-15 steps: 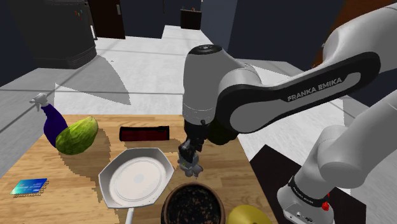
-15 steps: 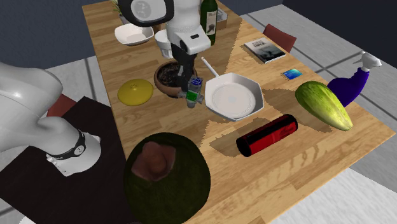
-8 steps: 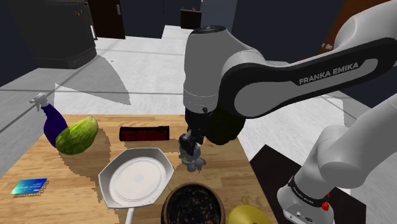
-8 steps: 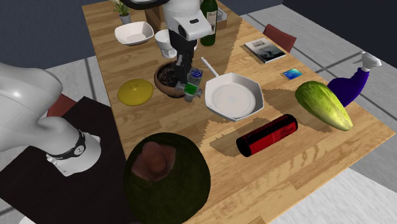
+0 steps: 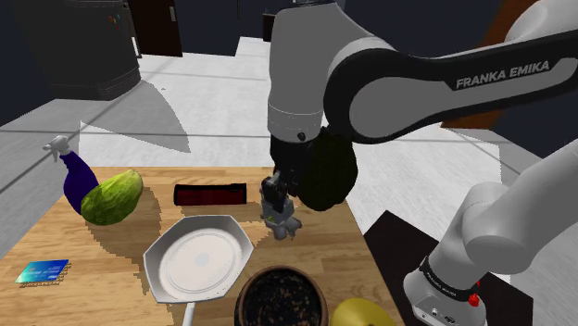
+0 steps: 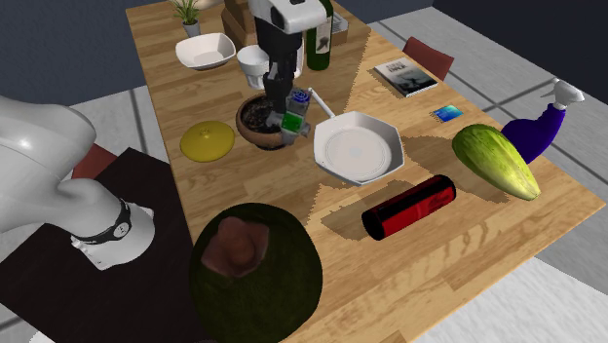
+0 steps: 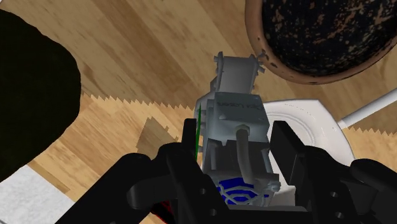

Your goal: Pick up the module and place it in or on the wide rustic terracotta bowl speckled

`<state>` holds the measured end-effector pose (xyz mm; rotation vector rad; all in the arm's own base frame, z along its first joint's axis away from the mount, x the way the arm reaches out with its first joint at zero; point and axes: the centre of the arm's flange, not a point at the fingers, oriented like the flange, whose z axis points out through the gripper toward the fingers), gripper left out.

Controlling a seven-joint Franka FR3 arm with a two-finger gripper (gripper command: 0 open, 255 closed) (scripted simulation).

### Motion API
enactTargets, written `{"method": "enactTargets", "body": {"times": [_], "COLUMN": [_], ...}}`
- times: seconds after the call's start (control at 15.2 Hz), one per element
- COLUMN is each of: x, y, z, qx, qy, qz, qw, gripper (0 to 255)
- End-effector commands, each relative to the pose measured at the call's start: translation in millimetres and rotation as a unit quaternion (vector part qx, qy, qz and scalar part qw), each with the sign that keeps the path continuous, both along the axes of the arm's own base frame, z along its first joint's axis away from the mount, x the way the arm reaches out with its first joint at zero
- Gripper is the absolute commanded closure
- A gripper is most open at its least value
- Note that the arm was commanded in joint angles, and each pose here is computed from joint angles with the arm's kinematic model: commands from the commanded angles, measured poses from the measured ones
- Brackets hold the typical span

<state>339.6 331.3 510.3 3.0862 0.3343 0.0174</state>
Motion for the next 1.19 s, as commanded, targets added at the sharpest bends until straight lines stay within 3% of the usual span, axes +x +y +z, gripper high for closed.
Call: {"method": "enactTargets", "body": {"times": [0.0,0.4,1.12], "x": [-0.4,-0.4,-114.5], "y": [-0.5,-0.5,78.7], "z": [11.2,38.9,81.1], "qx": [0.0,0.0,0.0], "qy": [0.0,0.0,0.0], "qz": [0.0,0.0,0.0], "qw": [1.0,1.0,1.0], "gripper": [255,255,255]}}
